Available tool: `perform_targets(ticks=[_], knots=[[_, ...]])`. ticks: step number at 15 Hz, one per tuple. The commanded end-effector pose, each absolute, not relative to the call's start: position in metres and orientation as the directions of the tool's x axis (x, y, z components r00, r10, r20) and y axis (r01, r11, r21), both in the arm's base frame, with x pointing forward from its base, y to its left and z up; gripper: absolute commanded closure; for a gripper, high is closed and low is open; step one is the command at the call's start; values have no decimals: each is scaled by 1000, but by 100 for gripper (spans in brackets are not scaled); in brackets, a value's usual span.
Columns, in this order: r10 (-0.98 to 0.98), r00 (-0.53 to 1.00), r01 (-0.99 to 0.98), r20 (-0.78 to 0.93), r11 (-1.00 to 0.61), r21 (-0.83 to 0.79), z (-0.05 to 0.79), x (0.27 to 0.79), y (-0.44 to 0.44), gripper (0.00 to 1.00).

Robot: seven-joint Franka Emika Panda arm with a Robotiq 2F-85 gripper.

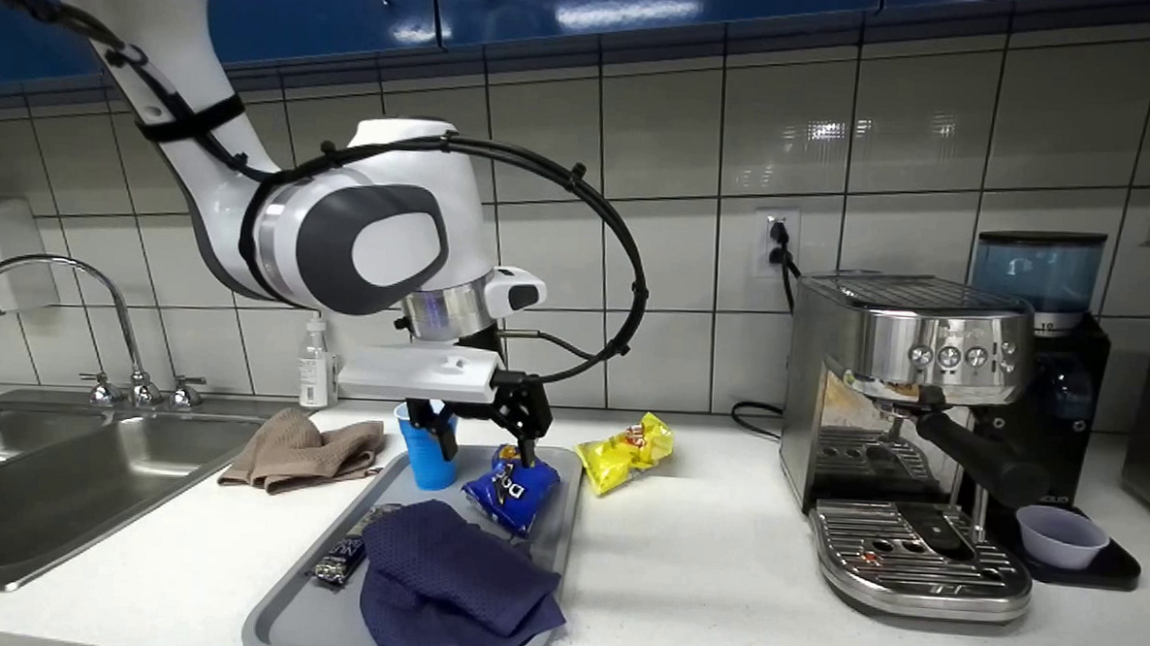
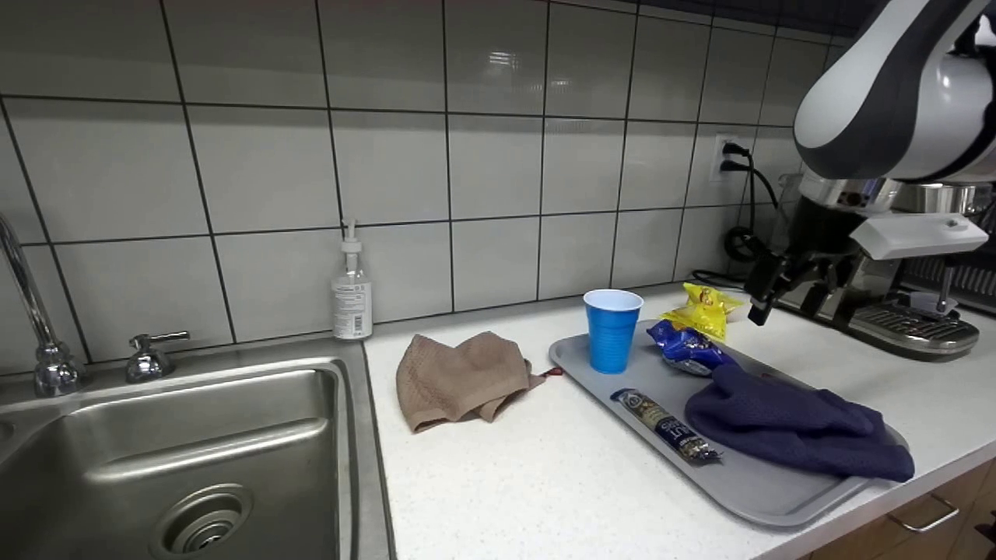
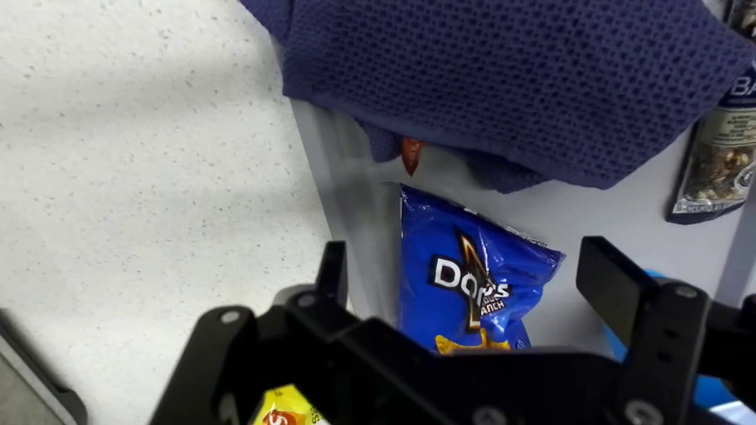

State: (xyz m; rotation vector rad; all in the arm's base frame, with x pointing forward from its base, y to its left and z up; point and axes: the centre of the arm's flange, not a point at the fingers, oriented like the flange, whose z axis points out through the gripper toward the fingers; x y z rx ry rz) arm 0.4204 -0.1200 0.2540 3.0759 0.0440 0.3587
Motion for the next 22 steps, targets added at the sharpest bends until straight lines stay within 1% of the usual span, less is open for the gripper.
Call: perform_targets(ticks=[1, 4, 5, 22], knots=[[86, 967, 81, 241, -996, 28, 275, 392, -121, 0], [103, 961, 96, 256, -995, 39, 278, 383, -118, 0], [80, 966, 71, 245, -996, 47, 266, 400, -118, 0], [90, 964, 80, 250, -996, 49, 269, 393, -116, 0]])
